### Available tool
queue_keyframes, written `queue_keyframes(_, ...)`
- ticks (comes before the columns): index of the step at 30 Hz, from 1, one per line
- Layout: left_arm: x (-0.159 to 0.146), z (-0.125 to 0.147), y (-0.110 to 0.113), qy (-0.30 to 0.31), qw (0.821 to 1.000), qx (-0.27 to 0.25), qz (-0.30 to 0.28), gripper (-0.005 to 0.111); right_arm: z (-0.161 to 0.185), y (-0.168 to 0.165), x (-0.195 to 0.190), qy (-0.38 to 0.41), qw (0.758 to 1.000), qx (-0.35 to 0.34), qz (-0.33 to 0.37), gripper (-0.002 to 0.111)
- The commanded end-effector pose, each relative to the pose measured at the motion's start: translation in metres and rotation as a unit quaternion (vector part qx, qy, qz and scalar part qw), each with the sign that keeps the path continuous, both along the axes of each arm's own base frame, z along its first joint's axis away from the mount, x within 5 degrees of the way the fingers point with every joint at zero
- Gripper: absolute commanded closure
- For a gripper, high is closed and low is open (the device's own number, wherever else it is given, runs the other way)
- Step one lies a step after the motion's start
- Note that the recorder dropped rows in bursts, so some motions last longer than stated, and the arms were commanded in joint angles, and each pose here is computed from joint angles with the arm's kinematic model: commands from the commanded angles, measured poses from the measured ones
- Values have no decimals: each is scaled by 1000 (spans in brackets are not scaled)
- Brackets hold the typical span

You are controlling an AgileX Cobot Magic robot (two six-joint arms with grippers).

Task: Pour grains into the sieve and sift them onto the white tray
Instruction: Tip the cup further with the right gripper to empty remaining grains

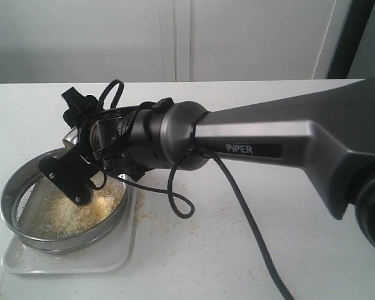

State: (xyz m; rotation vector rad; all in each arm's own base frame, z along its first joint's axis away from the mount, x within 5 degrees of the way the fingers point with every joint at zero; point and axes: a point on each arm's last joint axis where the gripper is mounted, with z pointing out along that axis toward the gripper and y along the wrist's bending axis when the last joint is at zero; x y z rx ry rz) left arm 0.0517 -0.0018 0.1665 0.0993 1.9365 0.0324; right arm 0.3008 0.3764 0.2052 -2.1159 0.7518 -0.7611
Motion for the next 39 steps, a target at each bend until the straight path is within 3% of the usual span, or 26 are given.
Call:
queue_keyframes(1,0,0,0,-2,1000,-6,2,107,9,3,-4,-18,1000,-1,7,108)
queue_keyframes(17,0,0,0,-2,1000,-6,2,107,8,10,-10,-77,996,-35,17,108)
queue_keyframes(29,0,0,0,-2,1000,-6,2,107,-2,23,-17,-176,981,-83,16,108)
queue_keyframes(39,0,0,0,-2,1000,-6,2,107,-10,28,-23,-176,981,-82,10,108)
